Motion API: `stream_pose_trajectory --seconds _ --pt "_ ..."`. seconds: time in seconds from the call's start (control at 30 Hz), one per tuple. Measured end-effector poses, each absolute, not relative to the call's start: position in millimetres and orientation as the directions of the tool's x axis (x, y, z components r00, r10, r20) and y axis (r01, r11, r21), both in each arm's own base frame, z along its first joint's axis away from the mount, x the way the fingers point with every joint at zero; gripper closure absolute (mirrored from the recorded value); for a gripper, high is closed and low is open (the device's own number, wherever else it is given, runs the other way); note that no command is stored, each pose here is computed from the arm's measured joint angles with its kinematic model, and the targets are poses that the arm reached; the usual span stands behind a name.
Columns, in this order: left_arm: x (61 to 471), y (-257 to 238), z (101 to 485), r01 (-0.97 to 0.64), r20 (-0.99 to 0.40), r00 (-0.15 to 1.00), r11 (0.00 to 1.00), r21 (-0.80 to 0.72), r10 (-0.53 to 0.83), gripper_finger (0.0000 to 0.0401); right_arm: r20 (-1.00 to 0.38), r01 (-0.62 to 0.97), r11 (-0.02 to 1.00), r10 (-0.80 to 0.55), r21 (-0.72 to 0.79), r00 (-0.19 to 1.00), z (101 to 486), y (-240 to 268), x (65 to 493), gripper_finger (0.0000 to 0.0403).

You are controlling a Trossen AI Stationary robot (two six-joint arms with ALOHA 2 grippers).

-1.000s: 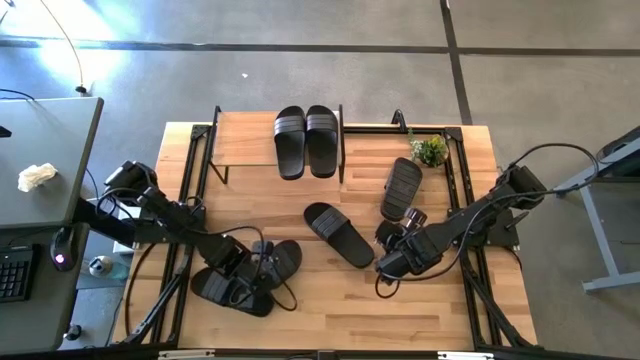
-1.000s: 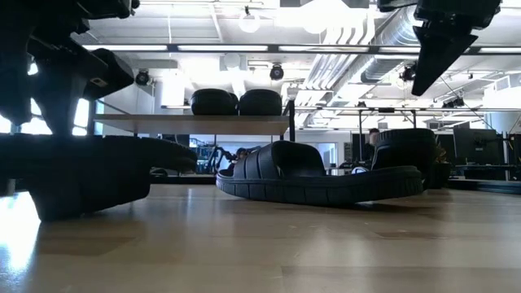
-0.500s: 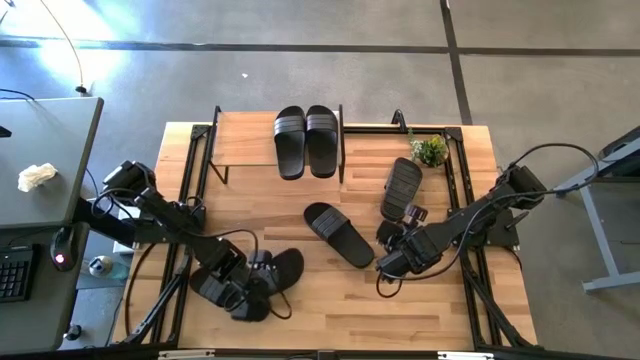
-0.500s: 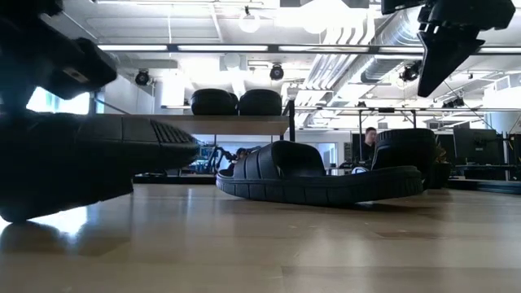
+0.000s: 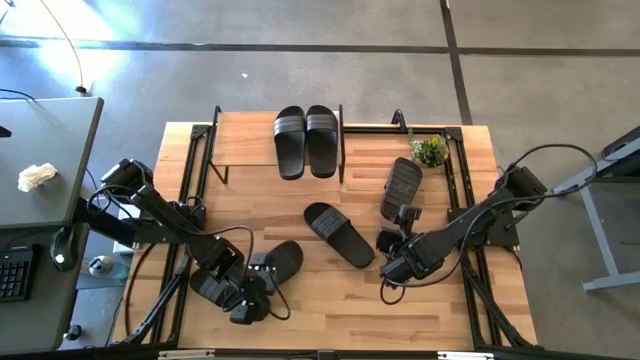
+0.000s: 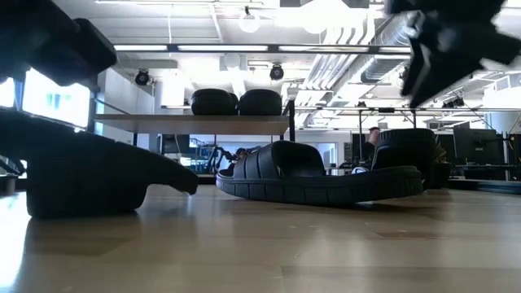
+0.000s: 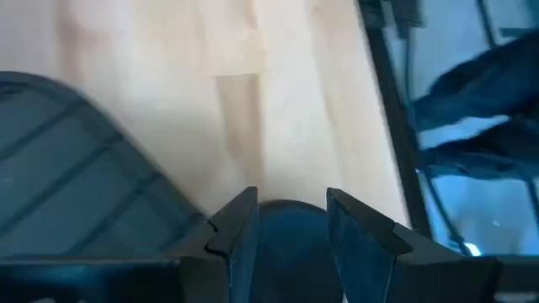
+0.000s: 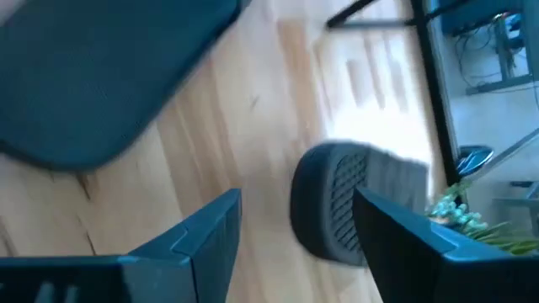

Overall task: Pick and place slides into the shelf
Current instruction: Move the black slipper to the top left of the table

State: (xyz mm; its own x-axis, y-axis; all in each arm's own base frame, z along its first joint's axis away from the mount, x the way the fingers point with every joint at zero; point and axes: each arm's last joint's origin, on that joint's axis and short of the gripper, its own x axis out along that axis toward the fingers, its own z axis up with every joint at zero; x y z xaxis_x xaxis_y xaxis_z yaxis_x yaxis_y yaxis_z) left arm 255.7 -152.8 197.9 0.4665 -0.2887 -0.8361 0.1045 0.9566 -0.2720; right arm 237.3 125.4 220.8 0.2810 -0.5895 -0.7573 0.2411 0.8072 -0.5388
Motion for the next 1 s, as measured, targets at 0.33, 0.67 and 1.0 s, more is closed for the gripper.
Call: stream_pose_trajectory --seconds 0.33,0.67,1.0 --pt "256 -152 199 0.095 -0.835 0.488 0.966 -0.240 -0.255 0.0275 -0.733 0.217 0.769 -0.639 -0.601 0.233 192 118 221 0.0183" --pt "257 -150 199 0.062 -0.830 0.526 0.981 -0.182 -0.187 0.0275 -0.721 0.250 0.741 -0.668 -0.624 0.182 170 99 217 0.0183" --pt "258 -149 199 0.050 -0.827 0.537 0.985 -0.165 -0.166 0.0275 -0.696 0.303 0.704 -0.701 -0.642 0.156 170 83 223 0.0183"
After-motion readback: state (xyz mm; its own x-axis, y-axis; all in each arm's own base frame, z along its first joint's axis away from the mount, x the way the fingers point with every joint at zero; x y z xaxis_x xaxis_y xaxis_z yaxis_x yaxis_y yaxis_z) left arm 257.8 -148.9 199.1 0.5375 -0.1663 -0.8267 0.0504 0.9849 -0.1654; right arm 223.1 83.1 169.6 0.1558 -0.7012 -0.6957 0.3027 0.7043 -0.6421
